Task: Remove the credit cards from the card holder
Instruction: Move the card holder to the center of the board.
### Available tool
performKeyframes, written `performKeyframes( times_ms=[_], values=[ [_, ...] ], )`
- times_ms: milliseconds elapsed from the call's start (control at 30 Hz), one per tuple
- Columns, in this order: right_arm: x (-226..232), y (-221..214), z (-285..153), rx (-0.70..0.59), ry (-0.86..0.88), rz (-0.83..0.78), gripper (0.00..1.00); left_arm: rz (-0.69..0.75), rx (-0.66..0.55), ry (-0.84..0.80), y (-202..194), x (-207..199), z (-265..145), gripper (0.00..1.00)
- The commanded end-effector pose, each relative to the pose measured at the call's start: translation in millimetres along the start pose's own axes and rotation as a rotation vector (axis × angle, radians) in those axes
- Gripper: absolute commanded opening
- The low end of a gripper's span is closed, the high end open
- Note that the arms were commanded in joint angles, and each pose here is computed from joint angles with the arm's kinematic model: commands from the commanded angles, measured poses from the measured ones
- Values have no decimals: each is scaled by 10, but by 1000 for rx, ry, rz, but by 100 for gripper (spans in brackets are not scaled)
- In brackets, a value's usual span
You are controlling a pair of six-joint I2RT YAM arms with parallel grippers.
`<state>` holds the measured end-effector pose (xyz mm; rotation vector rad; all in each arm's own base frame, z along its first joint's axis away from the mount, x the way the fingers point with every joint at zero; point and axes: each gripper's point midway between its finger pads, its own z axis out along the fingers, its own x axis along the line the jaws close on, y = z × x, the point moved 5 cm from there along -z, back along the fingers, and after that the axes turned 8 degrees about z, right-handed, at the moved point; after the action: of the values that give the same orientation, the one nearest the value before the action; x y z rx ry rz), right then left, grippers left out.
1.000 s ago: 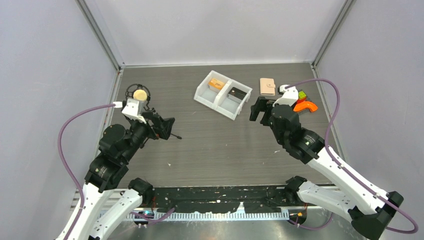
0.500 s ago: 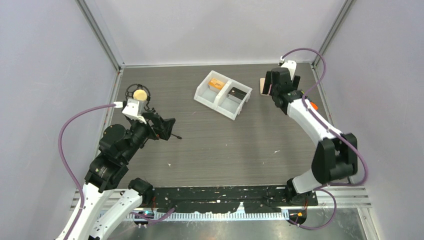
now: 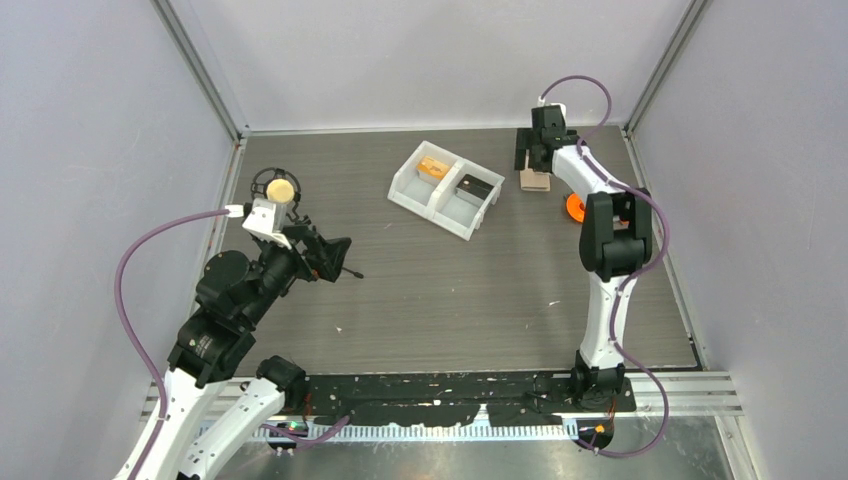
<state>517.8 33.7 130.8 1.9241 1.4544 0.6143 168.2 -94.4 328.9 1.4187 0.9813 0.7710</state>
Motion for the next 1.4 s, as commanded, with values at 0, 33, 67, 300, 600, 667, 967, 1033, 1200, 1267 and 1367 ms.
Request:
performKeyframes(
  times_ms=[0, 33, 67, 300, 600, 667, 967, 1033, 1200, 1267, 1367],
  values=[
    [33, 128, 95, 36, 39, -35, 95, -8, -34, -30, 69, -46, 2, 100],
    [43, 162, 105, 35, 42, -34, 95, -10, -32, -30, 67, -46, 6, 100],
    [47, 123, 174, 49, 44, -34, 95, -11, -31, -30, 66, -47, 9, 100],
    [16, 32, 375, 132, 34, -43, 95, -15, -20, -67, 51, -96, 24, 100],
    [-66, -102, 531, 213, 41, -54, 95, -16, -11, -65, 37, -94, 48, 100],
    [-63, -116, 550, 221, 55, -57, 96, -14, -6, -63, 28, -91, 59, 100],
    [15, -187, 487, 264, 136, -51, 96, -11, -1, -53, 19, -77, 70, 100],
    [35, -202, 454, 275, 153, -41, 95, -11, -1, -52, 19, -76, 71, 100],
    [30, -299, 410, 309, 163, -31, 83, -10, -3, -51, 21, -74, 63, 100],
    [25, -346, 382, 325, 165, -26, 79, -9, -4, -50, 24, -73, 59, 100],
    [5, -385, 295, 337, 162, -9, 76, -9, -3, -47, 18, -69, 62, 100]
  ],
)
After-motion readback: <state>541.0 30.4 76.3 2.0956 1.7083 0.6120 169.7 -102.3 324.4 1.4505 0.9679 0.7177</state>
